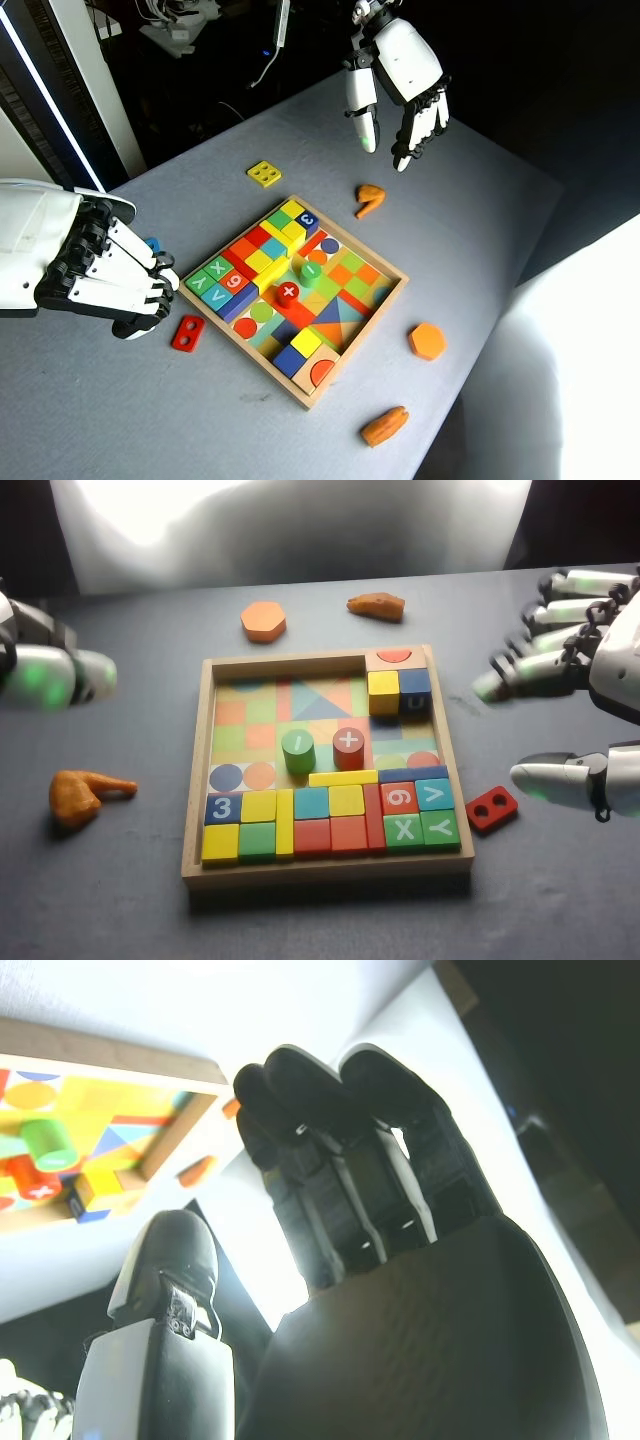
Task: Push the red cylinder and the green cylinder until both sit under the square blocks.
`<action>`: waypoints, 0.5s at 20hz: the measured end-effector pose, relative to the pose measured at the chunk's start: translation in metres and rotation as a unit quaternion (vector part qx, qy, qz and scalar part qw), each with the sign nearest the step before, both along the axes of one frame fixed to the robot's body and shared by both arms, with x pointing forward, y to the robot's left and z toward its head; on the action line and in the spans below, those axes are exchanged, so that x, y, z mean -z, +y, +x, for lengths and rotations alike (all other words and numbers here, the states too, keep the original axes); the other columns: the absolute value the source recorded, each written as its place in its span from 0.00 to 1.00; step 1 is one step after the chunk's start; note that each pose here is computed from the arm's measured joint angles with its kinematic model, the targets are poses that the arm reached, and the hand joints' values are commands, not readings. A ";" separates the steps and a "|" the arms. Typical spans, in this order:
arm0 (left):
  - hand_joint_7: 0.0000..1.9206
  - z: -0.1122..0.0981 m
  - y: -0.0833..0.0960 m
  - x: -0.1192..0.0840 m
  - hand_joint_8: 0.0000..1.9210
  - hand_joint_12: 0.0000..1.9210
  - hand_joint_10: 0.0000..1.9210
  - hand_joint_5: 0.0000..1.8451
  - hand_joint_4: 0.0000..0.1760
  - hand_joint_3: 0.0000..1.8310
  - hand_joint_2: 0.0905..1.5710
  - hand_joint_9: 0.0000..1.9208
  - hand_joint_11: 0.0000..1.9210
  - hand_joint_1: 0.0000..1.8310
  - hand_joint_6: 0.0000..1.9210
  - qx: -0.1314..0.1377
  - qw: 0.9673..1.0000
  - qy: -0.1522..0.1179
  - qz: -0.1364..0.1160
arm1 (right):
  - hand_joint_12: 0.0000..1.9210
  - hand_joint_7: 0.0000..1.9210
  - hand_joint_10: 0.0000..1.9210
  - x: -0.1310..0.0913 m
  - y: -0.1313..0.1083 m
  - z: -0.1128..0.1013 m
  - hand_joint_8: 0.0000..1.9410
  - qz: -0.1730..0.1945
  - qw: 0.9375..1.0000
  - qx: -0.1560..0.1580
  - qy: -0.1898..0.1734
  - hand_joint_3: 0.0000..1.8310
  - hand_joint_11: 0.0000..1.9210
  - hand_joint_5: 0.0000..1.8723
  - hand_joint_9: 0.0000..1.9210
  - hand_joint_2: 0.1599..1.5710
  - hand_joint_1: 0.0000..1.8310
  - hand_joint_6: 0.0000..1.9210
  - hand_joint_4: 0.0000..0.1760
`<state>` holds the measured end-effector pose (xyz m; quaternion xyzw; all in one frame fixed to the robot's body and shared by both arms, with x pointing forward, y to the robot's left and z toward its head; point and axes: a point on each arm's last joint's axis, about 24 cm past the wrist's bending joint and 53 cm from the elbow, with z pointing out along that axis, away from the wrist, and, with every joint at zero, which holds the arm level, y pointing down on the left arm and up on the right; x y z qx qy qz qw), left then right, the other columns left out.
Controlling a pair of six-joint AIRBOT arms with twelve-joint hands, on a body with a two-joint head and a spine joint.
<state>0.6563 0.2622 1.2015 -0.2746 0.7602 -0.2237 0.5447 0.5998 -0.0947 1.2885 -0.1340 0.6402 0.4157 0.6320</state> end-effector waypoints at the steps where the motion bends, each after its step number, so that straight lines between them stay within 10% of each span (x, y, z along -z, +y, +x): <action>1: 0.00 0.000 0.000 -0.001 0.00 0.00 0.00 0.00 0.29 0.02 0.79 0.00 0.00 0.00 0.00 0.001 1.000 -0.003 0.004 | 0.40 0.20 0.01 -0.002 0.001 0.000 0.00 0.002 1.000 -0.001 -0.002 0.01 0.00 0.23 0.16 0.72 0.02 0.01 0.00; 10: 0.00 0.000 0.000 -0.001 0.00 0.00 0.00 0.00 0.26 0.01 0.78 0.00 0.00 0.00 0.00 0.000 1.000 -0.002 0.003 | 0.31 0.17 0.00 0.020 0.003 0.033 0.00 0.000 0.998 0.024 0.063 0.00 0.00 0.20 0.13 0.72 0.00 0.00 0.00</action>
